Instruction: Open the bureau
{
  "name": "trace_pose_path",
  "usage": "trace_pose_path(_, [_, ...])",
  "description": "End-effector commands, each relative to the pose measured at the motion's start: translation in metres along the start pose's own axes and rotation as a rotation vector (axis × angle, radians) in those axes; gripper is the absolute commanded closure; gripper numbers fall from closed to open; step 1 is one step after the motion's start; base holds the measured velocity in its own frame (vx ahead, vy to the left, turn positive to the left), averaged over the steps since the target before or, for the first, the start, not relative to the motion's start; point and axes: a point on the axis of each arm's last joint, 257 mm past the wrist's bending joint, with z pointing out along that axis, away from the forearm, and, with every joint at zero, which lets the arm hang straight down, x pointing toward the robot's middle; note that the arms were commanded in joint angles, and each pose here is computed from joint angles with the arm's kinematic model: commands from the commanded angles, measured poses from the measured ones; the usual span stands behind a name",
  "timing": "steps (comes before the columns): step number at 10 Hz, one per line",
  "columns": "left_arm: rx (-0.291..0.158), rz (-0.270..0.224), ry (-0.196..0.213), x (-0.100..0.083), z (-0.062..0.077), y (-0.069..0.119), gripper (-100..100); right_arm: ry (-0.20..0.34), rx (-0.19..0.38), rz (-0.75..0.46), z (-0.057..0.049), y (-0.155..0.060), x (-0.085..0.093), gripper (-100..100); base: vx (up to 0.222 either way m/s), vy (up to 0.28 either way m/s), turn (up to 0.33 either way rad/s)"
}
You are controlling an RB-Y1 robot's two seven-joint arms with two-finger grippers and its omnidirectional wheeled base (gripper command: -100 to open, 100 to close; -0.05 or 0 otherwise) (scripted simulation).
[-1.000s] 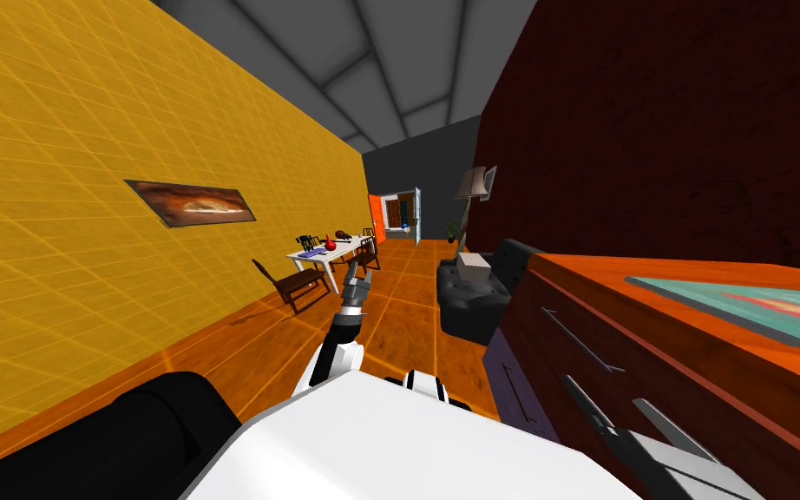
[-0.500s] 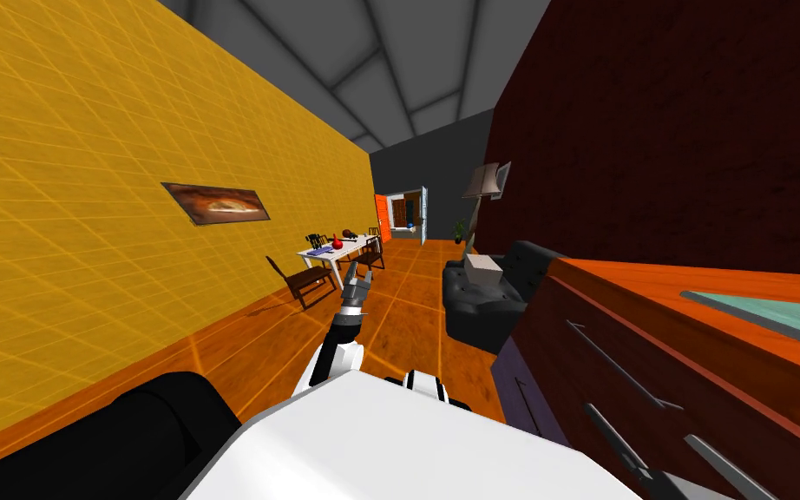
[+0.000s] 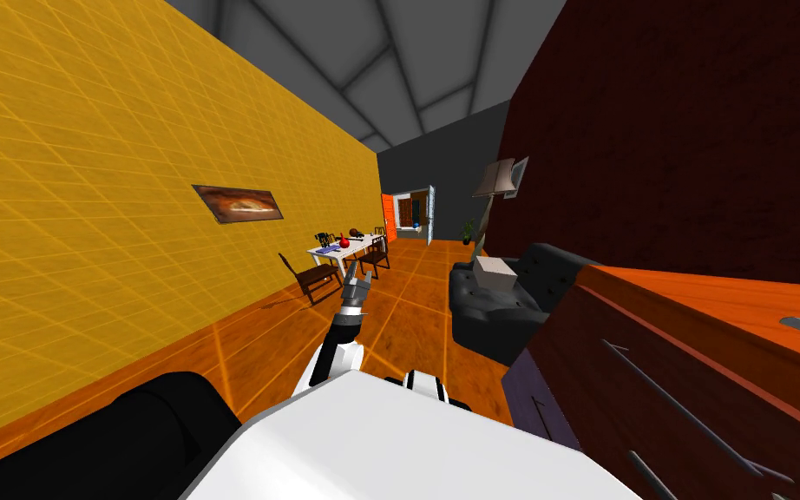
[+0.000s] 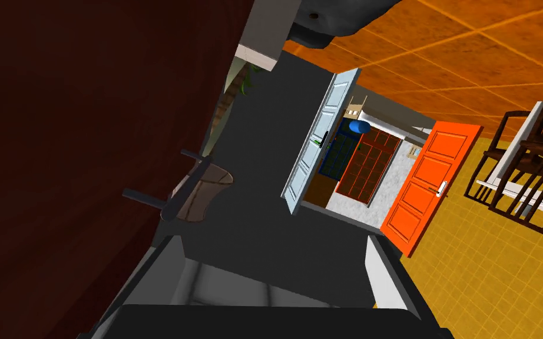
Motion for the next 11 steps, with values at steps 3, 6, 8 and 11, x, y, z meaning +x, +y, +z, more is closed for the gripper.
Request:
trace_pose_path(3, [0.000, 0.000, 0.000, 0.000, 0.000, 0.000, 0, 0.140, 0.007, -0.268, -0.030, -0.028, 0.032, -100, 0.041, 0.014, 0.091])
trace_pose_path(6, [0.000, 0.000, 0.000, 0.000, 0.000, 0.000, 0, 0.220, -0.002, -0.431, -0.048, -0.046, 0.047, -100, 0.052, 0.018, 0.086])
trace_pose_path(8, [0.000, 0.000, 0.000, 0.000, 0.000, 0.000, 0, 0.256, -0.012, -0.520, -0.056, -0.055, 0.053, -100, 0.043, 0.015, 0.041])
trace_pose_path(11, [0.000, 0.000, 0.000, 0.000, 0.000, 0.000, 0, 0.320, -0.034, -0.660, -0.072, -0.072, 0.063, -100, 0.042, 0.012, 0.061])
